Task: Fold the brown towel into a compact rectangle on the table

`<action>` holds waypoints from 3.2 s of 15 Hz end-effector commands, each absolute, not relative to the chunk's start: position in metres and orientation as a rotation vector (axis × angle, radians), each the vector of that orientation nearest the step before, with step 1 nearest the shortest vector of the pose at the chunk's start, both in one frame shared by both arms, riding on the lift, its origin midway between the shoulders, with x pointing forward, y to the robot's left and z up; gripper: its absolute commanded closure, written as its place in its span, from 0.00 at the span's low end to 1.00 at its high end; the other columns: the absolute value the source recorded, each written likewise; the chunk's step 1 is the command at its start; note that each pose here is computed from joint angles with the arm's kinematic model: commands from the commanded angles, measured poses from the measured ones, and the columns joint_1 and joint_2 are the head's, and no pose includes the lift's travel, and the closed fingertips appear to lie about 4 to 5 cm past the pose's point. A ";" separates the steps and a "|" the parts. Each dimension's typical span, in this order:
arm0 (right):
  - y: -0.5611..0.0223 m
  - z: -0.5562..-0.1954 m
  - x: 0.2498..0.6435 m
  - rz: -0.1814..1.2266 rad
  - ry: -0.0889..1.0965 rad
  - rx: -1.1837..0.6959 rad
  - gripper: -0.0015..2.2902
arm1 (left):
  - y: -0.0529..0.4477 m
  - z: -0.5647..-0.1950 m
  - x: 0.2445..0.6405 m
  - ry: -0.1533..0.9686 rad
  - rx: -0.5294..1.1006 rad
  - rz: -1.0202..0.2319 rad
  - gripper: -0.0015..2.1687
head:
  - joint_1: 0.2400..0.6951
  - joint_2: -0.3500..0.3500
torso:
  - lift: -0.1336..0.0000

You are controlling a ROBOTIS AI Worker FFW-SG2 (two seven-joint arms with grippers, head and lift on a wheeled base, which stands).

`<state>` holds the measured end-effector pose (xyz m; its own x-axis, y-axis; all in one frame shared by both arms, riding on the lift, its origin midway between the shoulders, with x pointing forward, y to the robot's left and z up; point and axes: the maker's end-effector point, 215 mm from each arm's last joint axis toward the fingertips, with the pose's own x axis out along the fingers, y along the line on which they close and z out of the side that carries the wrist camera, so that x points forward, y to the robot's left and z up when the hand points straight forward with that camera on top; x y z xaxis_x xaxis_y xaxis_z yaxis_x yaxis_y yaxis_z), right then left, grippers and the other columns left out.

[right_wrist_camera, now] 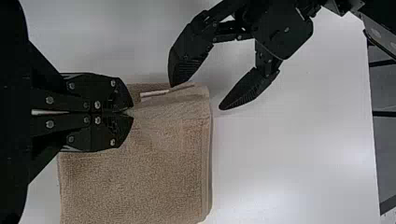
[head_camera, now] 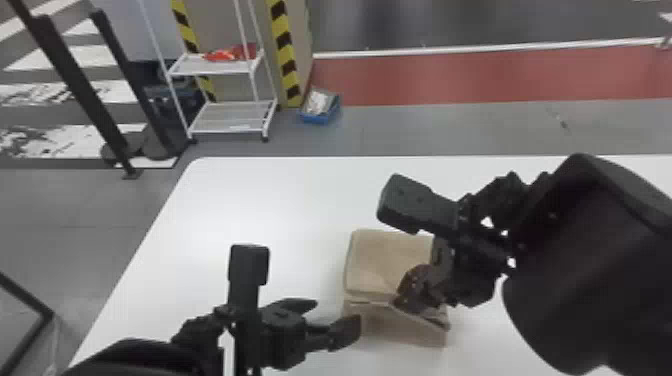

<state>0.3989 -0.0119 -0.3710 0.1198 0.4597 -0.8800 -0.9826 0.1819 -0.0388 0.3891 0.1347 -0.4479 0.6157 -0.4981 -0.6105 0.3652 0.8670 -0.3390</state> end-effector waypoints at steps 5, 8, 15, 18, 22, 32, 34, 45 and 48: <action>-0.005 -0.374 0.392 1.238 0.871 -0.769 0.52 | 0.184 -0.440 0.394 0.735 -0.257 -0.403 0.06 | 1.00 0.81 | 0.07; -0.005 -0.376 0.392 1.237 0.873 -0.771 0.52 | 0.202 -0.433 0.399 0.712 -0.285 -0.364 0.06 | 1.00 0.87 | 0.07; -0.003 -0.382 0.389 1.220 0.891 -0.758 0.03 | 0.203 -0.433 0.400 0.710 -0.286 -0.357 0.06 | 1.00 0.90 | 0.07; -0.009 -0.377 0.399 1.184 0.880 -0.734 0.04 | 0.201 -0.431 0.401 0.708 -0.285 -0.361 0.06 | 1.00 0.90 | 0.07; -0.035 -0.370 0.427 1.088 0.868 -0.642 0.06 | 0.197 -0.432 0.400 0.711 -0.285 -0.367 0.07 | 1.00 0.86 | 0.07; -0.054 -0.413 0.423 1.073 0.934 -0.726 0.10 | 0.193 -0.433 0.397 0.716 -0.285 -0.375 0.07 | 1.00 0.78 | 0.07; -0.055 -0.410 0.423 1.079 0.930 -0.729 0.10 | 0.193 -0.434 0.396 0.719 -0.285 -0.375 0.07 | 1.00 0.77 | 0.07; -0.102 -0.343 0.487 0.733 0.651 -0.244 0.04 | 0.187 -0.386 0.424 0.525 -0.284 -0.350 0.06 | 1.00 0.71 | 0.07; -0.137 -0.368 0.484 0.552 0.531 -0.145 0.04 | 0.198 -0.298 0.452 0.099 -0.212 -0.220 0.05 | 1.00 0.64 | 0.07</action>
